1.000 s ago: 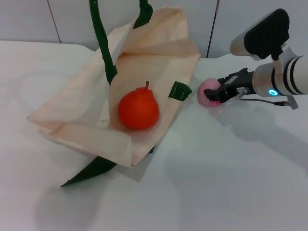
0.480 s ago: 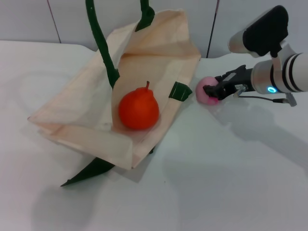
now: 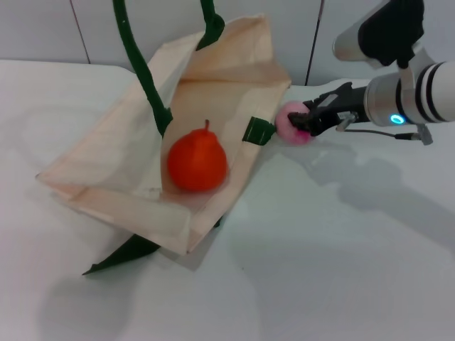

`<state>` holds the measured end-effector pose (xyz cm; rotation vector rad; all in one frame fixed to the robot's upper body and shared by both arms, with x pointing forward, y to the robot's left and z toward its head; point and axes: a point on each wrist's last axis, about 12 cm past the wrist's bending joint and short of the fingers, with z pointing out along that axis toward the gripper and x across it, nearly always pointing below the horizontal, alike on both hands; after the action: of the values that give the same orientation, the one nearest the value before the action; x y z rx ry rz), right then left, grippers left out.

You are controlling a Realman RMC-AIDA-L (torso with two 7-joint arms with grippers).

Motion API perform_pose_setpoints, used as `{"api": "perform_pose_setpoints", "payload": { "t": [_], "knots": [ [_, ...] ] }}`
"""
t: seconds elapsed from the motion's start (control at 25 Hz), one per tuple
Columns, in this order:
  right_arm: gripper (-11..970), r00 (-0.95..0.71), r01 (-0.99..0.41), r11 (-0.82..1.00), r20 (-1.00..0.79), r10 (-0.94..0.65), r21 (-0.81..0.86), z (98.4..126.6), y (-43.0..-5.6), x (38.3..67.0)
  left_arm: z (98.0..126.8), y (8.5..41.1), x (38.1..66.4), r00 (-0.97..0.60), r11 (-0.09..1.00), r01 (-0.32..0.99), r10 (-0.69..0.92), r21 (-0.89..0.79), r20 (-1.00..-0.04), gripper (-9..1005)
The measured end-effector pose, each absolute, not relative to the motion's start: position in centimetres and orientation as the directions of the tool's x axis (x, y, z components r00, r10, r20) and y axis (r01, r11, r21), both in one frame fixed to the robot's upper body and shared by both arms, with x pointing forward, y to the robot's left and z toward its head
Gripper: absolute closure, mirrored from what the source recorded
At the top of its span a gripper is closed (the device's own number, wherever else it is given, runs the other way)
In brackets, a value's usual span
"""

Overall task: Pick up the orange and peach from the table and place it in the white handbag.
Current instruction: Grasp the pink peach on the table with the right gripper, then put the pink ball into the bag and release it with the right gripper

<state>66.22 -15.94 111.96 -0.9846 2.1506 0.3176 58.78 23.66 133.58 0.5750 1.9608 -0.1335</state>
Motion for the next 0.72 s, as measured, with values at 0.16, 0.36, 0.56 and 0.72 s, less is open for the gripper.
{"api": "perform_pose_setpoints", "payload": {
  "t": [0.16,0.36,0.56,0.72],
  "knots": [
    [660,-0.415,-0.736,0.674,-0.742,-0.527,-0.067,113.2,-16.1,65.9,133.3,24.0,58.8,-0.355,0.886,0.431,0.341,0.171,-0.87,867],
    [706,-0.38,-0.737,0.671,-0.775,-0.505,-0.076,114.8,-16.6,65.0,133.3,24.0,58.8,-0.356,0.886,0.432,0.342,0.171,-0.87,867],
    [722,-0.369,-0.73,0.671,-0.751,-0.548,-0.131,115.7,-16.8,64.6,133.2,24.0,58.8,-0.359,0.886,0.43,0.342,0.171,-0.869,867],
    [735,-0.326,-0.774,0.62,-0.761,-0.561,-0.126,115.7,-14.8,63.6,133.4,23.8,58.9,-0.351,0.883,0.437,0.343,0.171,-0.872,868]
  ]
}}
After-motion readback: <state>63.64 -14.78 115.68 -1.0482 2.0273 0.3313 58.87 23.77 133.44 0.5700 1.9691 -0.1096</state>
